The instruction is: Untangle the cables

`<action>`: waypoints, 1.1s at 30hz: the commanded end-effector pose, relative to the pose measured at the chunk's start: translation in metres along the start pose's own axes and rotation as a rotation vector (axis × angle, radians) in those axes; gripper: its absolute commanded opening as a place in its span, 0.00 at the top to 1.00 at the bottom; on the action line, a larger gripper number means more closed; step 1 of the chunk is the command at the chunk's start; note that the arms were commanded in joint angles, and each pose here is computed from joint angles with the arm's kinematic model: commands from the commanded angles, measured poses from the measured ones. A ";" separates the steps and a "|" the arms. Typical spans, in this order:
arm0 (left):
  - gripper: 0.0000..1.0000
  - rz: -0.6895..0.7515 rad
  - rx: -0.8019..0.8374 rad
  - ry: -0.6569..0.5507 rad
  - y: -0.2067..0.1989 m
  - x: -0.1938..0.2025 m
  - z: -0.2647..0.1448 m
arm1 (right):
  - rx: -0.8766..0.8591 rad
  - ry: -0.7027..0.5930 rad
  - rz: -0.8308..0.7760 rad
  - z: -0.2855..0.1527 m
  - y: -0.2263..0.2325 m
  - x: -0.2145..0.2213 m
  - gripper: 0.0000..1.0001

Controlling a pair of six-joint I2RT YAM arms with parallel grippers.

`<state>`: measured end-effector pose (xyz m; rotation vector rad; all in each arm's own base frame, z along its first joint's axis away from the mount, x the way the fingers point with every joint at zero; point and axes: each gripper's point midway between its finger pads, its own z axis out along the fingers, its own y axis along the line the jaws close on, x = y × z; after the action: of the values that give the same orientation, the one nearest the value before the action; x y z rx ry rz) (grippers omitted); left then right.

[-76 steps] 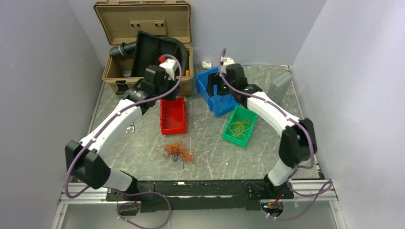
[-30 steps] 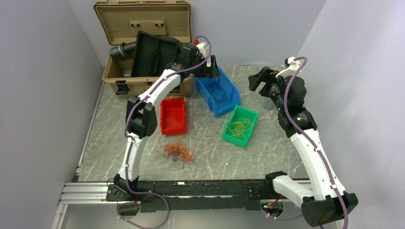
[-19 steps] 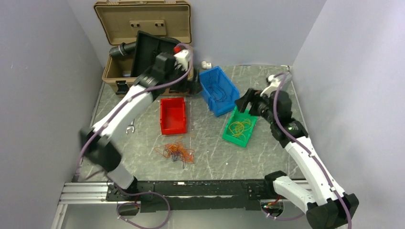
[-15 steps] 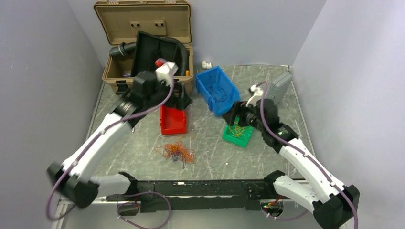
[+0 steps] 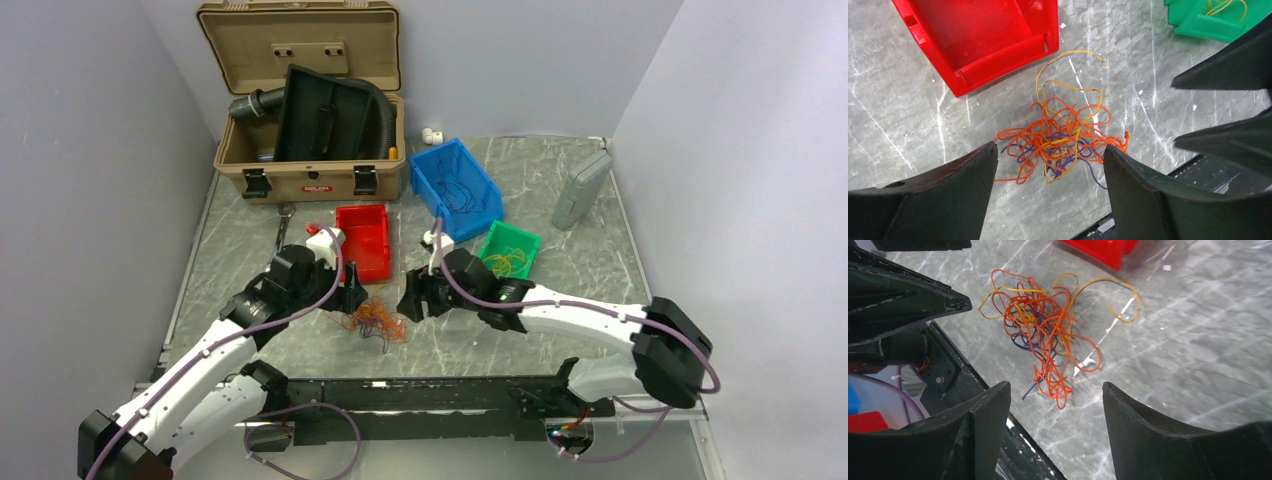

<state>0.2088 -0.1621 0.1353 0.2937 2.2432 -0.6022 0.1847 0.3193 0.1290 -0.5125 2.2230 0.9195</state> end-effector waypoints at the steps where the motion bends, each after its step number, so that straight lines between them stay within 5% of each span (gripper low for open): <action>1: 0.23 -0.031 0.033 -0.088 -0.009 -0.021 -0.001 | -0.070 -0.095 -0.023 0.023 0.037 -0.024 0.33; 14: 0.43 -0.091 0.083 -0.024 -0.010 0.011 0.022 | -0.060 -0.065 -0.032 0.079 0.050 -0.001 0.53; 17: 0.53 -0.101 0.084 -0.020 -0.008 0.017 0.024 | -0.044 -0.065 -0.027 0.081 0.047 0.000 0.77; 21: 0.80 -0.112 0.086 -0.020 -0.007 0.021 0.024 | 0.010 -0.084 -0.024 0.069 0.039 -0.007 1.00; 24: 0.97 -0.127 0.061 -0.031 -0.003 0.021 0.021 | 0.032 -0.129 -0.014 0.048 0.038 -0.020 1.00; 33: 1.00 -0.131 0.031 -0.039 0.002 0.022 0.018 | 0.040 -0.358 0.004 -0.055 0.050 -0.091 1.00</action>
<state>0.2034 -0.1699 0.1057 0.1661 2.2409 -0.7115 0.1911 0.3478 0.2031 -0.3753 1.9899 0.9303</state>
